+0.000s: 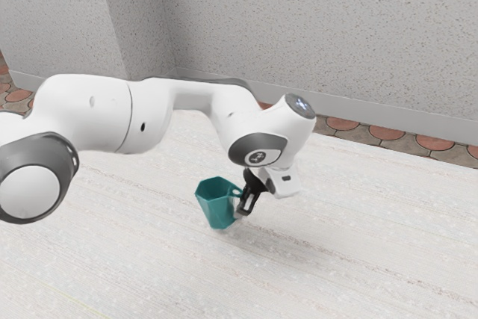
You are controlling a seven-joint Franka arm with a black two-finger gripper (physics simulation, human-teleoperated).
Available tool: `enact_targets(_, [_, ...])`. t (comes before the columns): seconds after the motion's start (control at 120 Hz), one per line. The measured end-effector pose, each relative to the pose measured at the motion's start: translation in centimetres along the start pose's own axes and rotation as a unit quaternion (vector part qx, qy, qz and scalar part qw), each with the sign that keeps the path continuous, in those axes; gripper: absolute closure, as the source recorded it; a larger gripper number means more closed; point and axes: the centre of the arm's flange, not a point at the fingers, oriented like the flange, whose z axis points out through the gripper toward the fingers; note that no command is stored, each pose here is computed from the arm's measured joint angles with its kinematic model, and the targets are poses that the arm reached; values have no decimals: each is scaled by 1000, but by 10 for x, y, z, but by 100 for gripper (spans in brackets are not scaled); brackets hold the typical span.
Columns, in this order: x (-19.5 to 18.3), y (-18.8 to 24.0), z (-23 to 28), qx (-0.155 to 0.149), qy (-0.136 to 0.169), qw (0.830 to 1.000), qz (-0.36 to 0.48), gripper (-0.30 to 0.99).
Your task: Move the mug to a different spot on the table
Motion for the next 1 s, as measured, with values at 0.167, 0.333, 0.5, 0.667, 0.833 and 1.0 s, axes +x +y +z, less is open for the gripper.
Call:
enact_targets(0.167, [-30, -24, 32, -6, -36, 999, -30, 73])
enact_targets(0.333, [-51, -39, 47, -9, -51, 997, -51, 73])
enact_targets(0.5, [-70, -51, 63, -18, -57, 995, -74, 74])
enact_targets(0.667, [-75, -54, 73, -26, -56, 995, -82, 63])
enact_targets(0.833, [-79, -54, 76, -36, -55, 994, -83, 30])
enact_targets(1.0, [-95, -49, 38, -36, -26, 994, -101, 14])
